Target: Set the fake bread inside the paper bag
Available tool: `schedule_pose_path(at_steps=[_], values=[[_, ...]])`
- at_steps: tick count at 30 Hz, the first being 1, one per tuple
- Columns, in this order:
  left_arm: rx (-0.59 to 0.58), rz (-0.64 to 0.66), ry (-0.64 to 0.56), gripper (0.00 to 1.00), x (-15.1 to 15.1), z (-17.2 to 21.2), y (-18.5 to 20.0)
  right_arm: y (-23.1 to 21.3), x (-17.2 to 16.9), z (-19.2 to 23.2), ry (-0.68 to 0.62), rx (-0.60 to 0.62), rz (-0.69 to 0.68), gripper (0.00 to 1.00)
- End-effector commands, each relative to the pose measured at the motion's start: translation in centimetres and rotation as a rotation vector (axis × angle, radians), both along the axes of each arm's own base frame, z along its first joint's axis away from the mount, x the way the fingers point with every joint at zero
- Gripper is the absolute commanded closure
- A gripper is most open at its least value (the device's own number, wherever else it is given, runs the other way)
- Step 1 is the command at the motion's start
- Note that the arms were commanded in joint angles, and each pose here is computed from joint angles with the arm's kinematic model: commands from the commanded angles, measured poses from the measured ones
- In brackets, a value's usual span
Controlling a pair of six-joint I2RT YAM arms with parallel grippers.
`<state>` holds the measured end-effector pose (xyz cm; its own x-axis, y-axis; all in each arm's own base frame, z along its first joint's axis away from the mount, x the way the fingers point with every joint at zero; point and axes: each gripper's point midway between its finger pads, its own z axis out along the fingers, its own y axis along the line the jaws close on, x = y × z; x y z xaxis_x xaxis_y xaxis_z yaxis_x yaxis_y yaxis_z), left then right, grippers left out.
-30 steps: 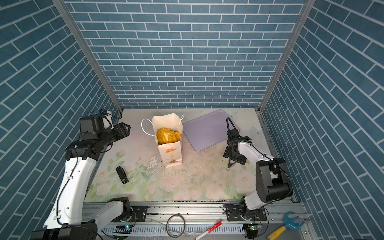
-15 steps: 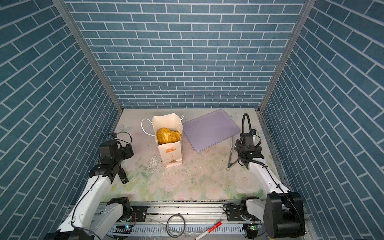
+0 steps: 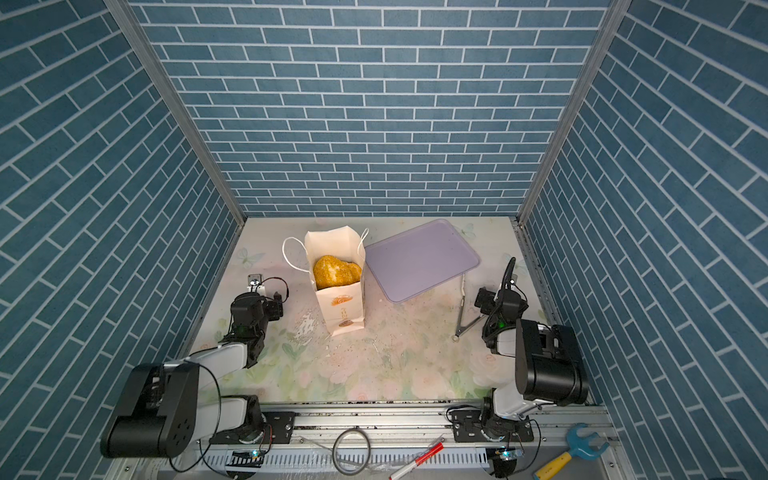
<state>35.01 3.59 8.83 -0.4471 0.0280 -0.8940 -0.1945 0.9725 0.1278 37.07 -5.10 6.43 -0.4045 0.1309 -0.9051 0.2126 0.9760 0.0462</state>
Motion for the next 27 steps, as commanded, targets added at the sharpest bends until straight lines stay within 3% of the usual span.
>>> schedule_pose_path(at_steps=[1, 4, 5, 10, 16, 27], values=[[-0.008, -0.065, -0.096, 0.23, 3.3, 3.1, -1.2, 1.7, 1.6, 2.7, -0.105, -0.016, 0.115, 0.01], [-0.022, -0.157, -0.158, 0.23, 3.4, 1.4, -2.8, 1.6, 1.6, 2.7, -0.106, -0.024, 0.099, 0.01], [-0.008, -0.136, -0.188, 0.17, 3.4, 1.3, -2.4, 1.7, 1.7, 2.8, -0.109, -0.019, 0.106, 0.01], [-0.014, -0.077, -0.106, 0.1, 4.1, 0.7, -1.6, 2.1, 2.1, 2.5, -0.082, -0.017, 0.131, 0.01], [-0.004, -0.073, -0.109, 0.01, 4.1, 0.7, -1.6, 3.9, 2.6, 2.4, -0.059, -0.016, 0.235, 0.01], [0.018, -0.065, -0.11, 0.0, 4.1, 0.8, -1.8, 4.2, 2.4, 2.4, -0.064, -0.029, 0.239, 0.01]])
